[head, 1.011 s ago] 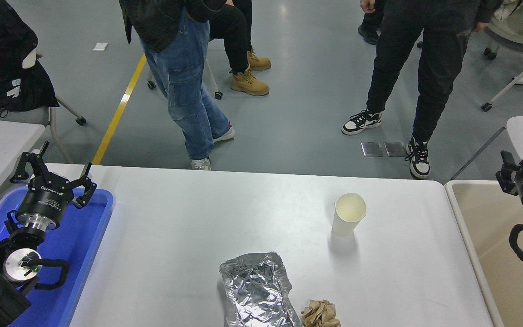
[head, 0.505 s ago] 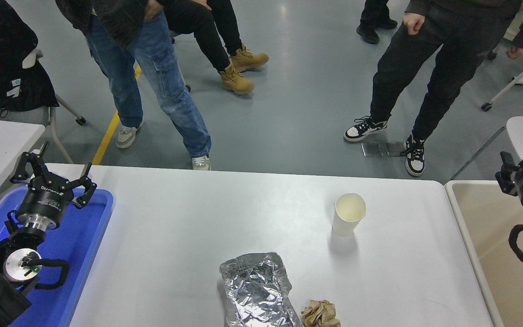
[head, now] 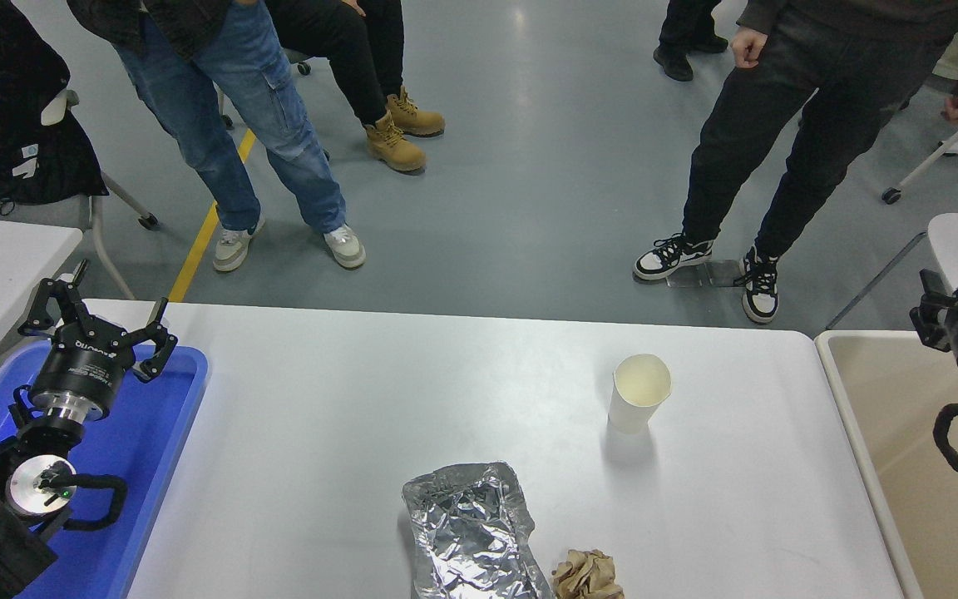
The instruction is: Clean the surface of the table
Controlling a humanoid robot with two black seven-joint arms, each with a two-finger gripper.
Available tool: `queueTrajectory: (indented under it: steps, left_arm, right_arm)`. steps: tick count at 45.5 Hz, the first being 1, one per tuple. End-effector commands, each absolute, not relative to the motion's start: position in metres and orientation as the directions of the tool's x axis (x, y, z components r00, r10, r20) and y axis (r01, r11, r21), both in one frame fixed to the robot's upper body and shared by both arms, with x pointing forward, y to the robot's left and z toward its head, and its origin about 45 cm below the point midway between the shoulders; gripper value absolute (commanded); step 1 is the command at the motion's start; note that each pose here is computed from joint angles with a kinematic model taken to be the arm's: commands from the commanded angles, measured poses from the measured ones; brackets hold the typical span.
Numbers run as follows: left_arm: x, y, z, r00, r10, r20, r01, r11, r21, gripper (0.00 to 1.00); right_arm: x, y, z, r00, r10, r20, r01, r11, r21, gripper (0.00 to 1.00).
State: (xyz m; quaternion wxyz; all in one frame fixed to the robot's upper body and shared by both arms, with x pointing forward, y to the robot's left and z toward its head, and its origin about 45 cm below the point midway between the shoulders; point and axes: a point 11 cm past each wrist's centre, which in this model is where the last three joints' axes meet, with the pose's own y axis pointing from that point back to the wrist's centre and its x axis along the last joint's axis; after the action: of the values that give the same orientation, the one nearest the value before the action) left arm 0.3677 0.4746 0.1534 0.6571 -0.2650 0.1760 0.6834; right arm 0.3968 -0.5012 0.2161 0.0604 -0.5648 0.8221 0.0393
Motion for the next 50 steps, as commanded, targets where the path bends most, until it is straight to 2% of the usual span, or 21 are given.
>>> queueTrajectory:
  steps: [1, 15, 24, 30, 40, 50]
  left_arm:
    - [0.3677, 0.475, 0.1534, 0.004, 0.805, -0.593, -0.9914, -0.075, -0.108, 1.0]
    - [0.3677, 0.475, 0.1534, 0.004, 0.805, -0.593, -0.9914, -0.075, -0.108, 1.0]
    - [0.3677, 0.475, 0.1534, 0.004, 0.805, -0.593, -0.9914, -0.075, -0.108, 1.0]
    - [0.3677, 0.475, 0.1534, 0.004, 0.805, -0.593, -0.9914, -0.075, -0.108, 1.0]
    - [0.3677, 0.475, 0.1534, 0.004, 0.805, -0.593, -0.9914, -0.075, -0.108, 1.0]
    - [0.3677, 0.475, 0.1534, 0.004, 0.805, -0.593, -0.9914, -0.075, -0.108, 1.0]
  right_arm:
    - [0.397, -0.506, 0.219, -0.374, -0.908, -0.187, -0.924, 0.381, -0.003, 0.99]
    - [0.402, -0.503, 0.226, -0.359, -0.912, -0.198, -0.929, 0.369, -0.016, 0.99]
    - [0.415, -0.498, 0.244, -0.34, -0.918, -0.203, -0.933, 0.357, -0.051, 0.99]
    - [0.412, -0.506, 0.25, -0.341, -0.923, -0.18, -0.933, 0.356, -0.058, 0.99]
    - [0.394, -0.527, 0.242, -0.306, -0.952, 0.028, -0.952, 0.307, 0.012, 0.99]
    - [0.397, -0.545, 0.277, -0.224, -0.941, 0.252, -0.971, 0.237, 0.024, 0.99]
